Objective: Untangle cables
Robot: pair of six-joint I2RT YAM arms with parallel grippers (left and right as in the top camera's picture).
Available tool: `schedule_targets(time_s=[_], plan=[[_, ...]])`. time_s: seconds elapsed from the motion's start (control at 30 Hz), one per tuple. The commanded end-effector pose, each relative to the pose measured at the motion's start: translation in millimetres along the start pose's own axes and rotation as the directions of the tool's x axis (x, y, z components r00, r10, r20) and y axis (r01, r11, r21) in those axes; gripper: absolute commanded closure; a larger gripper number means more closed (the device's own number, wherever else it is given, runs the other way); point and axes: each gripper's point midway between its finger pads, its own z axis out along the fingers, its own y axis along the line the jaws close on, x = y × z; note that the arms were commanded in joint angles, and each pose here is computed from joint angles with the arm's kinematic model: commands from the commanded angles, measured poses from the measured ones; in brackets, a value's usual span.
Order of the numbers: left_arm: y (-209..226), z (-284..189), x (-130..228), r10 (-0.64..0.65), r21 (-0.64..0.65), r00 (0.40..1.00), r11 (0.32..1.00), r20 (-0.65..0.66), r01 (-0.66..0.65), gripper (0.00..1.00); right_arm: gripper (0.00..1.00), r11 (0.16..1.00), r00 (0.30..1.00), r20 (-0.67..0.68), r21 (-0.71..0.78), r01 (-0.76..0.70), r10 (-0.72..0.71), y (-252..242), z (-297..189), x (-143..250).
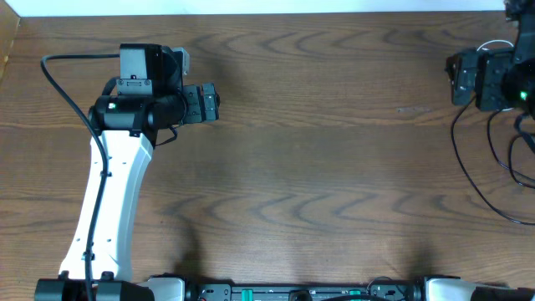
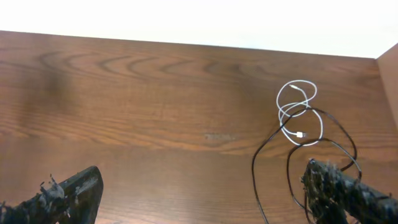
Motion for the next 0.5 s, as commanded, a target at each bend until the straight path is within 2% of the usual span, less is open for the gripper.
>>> schedule_targets(time_s=[0.0,0.2,0.37,0.47], plan=[[-2.4,-0.8,-2.0,0.022,0.010,1.000,1.000,0.002,-0.022,0.02,0.01,1.000,1.000,0.006,0.018,0.017,-0.018,-1.7,-3.4,-0.5],[-2.4,-0.8,-2.0,0.022,0.010,1.000,1.000,0.002,-0.022,0.02,0.01,1.000,1.000,0.005,0.018,0.017,-0.018,-1.8,-3.4,-0.3],[-2.4,-0.8,-2.0,0.022,0.010,1.000,1.000,0.002,-0.022,0.02,0.01,1.000,0.997,-0.072,0.012,0.015,-0.014,-0.7,-3.7,18.6],[-2.4,-0.8,-2.0,0.022,0.010,1.000,1.000,0.002,-0.022,0.02,0.01,0.999,0.999,-0.037,0.015,0.036,-0.036,-1.0,-1.3,12.4]])
